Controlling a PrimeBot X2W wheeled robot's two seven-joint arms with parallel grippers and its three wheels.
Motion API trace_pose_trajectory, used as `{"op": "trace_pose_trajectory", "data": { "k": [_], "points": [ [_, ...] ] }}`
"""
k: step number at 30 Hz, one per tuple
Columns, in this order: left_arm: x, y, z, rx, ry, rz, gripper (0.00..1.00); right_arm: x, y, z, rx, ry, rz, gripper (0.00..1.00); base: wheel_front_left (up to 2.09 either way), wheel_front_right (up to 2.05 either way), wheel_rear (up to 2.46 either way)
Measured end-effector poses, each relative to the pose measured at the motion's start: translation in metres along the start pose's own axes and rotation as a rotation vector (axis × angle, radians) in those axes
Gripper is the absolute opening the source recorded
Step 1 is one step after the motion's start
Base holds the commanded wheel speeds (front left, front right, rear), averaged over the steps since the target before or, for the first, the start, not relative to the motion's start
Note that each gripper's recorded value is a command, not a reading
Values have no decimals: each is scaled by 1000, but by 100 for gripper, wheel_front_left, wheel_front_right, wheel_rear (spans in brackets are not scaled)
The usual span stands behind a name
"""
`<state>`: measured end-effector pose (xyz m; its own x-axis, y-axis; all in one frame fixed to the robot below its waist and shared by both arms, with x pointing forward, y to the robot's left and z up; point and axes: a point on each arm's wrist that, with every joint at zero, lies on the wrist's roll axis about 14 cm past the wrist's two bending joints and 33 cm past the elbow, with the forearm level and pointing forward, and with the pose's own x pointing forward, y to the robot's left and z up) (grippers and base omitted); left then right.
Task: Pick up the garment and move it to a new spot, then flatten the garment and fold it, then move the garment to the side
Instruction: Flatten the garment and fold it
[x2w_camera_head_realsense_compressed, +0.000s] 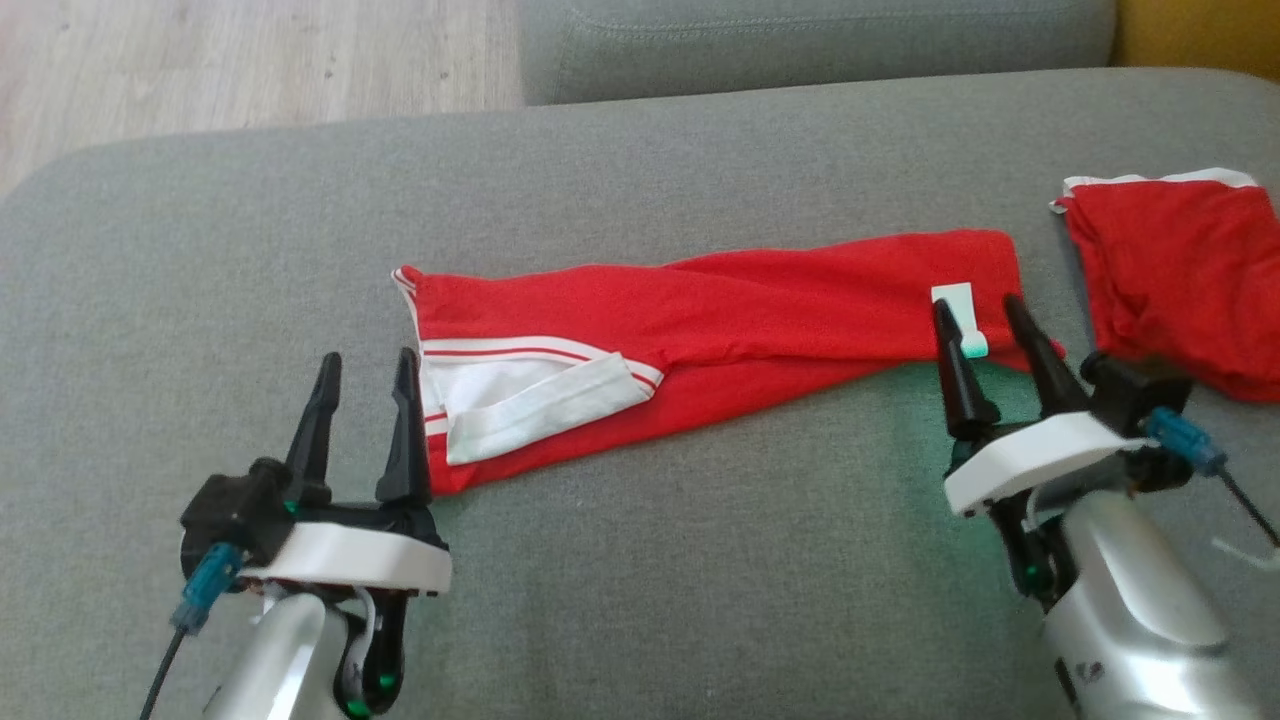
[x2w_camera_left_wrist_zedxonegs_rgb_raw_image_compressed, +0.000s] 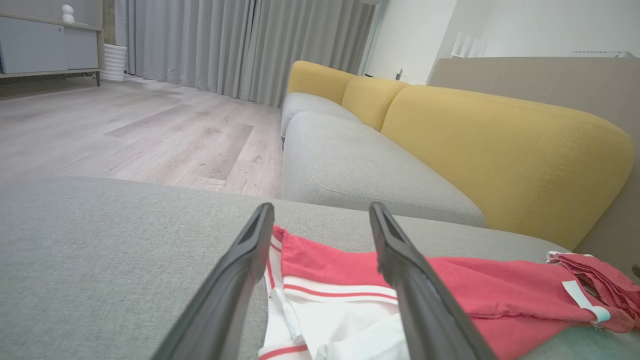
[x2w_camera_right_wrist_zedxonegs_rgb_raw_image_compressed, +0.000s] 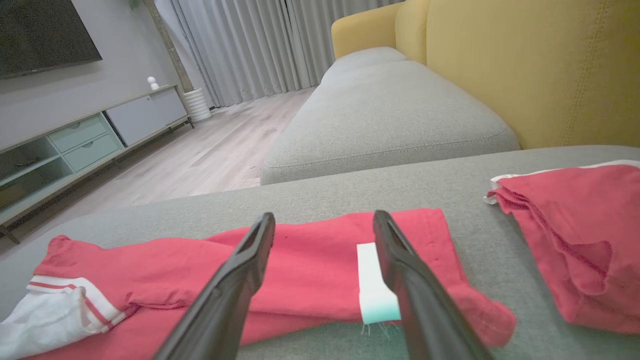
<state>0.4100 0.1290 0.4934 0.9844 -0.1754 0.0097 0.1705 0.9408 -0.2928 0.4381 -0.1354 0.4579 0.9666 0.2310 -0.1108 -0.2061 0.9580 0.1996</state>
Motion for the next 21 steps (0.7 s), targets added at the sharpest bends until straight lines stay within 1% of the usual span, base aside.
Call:
{"op": "trace_pose_trajectory", "data": {
  "k": [4, 9, 13, 17, 21],
  "points": [
    [1, 2, -8, 6, 20, -11, 100, 7, -15, 1, -24, 15, -39, 100, 0, 0, 0],
    [10, 1, -17, 1, 35, -21, 100, 22, -52, -3, 7, 71, -153, 100, 0, 0, 0],
    [18, 0, -23, -4, 45, -33, 100, 30, -67, -26, 24, 168, -214, 100, 0, 0, 0],
    [22, 4, -30, -8, 63, -25, 100, 33, -74, -54, 58, 273, -259, 100, 0, 0, 0],
    [25, 7, -36, -13, 75, -18, 100, 36, -77, -73, 81, 341, -285, 100, 0, 0, 0]
  ]
}}
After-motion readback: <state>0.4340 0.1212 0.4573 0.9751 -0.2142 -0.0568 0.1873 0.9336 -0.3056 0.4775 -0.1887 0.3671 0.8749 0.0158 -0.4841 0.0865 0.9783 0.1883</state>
